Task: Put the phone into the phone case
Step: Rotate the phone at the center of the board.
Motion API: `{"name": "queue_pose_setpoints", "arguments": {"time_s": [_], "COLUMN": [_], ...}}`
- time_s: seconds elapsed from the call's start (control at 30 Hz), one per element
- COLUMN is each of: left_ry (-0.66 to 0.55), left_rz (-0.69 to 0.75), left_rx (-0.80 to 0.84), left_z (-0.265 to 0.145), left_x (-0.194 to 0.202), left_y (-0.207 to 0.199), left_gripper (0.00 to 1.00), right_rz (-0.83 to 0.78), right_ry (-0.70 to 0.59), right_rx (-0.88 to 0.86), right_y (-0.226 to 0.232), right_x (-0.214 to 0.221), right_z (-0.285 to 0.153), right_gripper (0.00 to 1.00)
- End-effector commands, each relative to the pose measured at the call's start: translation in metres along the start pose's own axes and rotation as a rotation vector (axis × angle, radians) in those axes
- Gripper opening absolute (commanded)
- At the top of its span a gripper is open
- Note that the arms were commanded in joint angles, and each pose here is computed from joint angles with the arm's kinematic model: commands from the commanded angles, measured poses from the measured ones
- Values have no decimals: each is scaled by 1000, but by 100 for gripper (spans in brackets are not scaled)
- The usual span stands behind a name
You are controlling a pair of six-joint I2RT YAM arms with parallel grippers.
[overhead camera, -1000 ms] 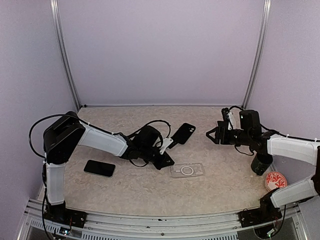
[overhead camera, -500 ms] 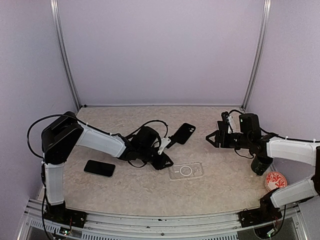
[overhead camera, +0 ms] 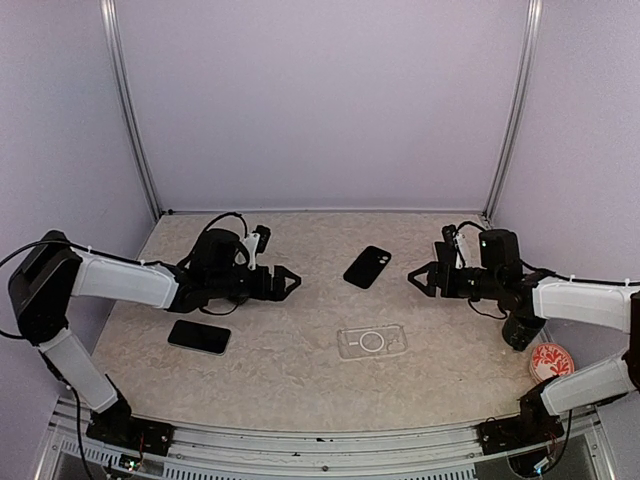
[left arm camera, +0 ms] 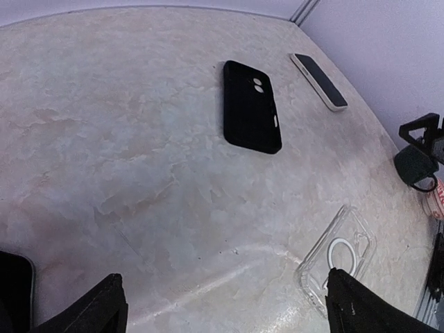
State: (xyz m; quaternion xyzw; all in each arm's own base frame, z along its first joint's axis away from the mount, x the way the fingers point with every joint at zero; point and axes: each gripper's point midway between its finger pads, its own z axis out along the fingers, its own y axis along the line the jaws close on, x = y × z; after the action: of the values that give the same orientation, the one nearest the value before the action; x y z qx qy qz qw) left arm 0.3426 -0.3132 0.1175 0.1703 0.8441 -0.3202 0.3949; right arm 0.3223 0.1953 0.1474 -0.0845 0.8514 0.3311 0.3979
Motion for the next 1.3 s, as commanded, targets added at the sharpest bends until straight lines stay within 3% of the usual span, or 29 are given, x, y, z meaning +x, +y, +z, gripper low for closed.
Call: {"name": "queue_pose_setpoints", "arguments": {"time_s": [0.0,0.17,0.53,0.77,0.97,1.27], "left_ry": [-105,-150,-189,-197,-127,-111], "left_rz": [-92,-194,-456,-513,-559,-579], "left_rx": [-107,-195,-414,-542,-621,-650], "left_z": [-20,-35,-60,-66,-60,-56], "left_x": [-26,-33,-22,-17,-1,7], "left_y": [17,40,123,164,191,199], "left_gripper": [99,99,99,99,99,99], "right_rz": [12,22,16,24,23,22], "right_ry": [-21,-21,-34,-25,-21,-18], "right_rx": [-30,-45,-32,-33,-27,-25], "right_y": [2,5,5,3,2,1], "right_x": [-2,0,-5,-1,1,0], "right_z": [0,-1,-4,-2,-2,1], "right_gripper": [85,99,99,99,99,100]}}
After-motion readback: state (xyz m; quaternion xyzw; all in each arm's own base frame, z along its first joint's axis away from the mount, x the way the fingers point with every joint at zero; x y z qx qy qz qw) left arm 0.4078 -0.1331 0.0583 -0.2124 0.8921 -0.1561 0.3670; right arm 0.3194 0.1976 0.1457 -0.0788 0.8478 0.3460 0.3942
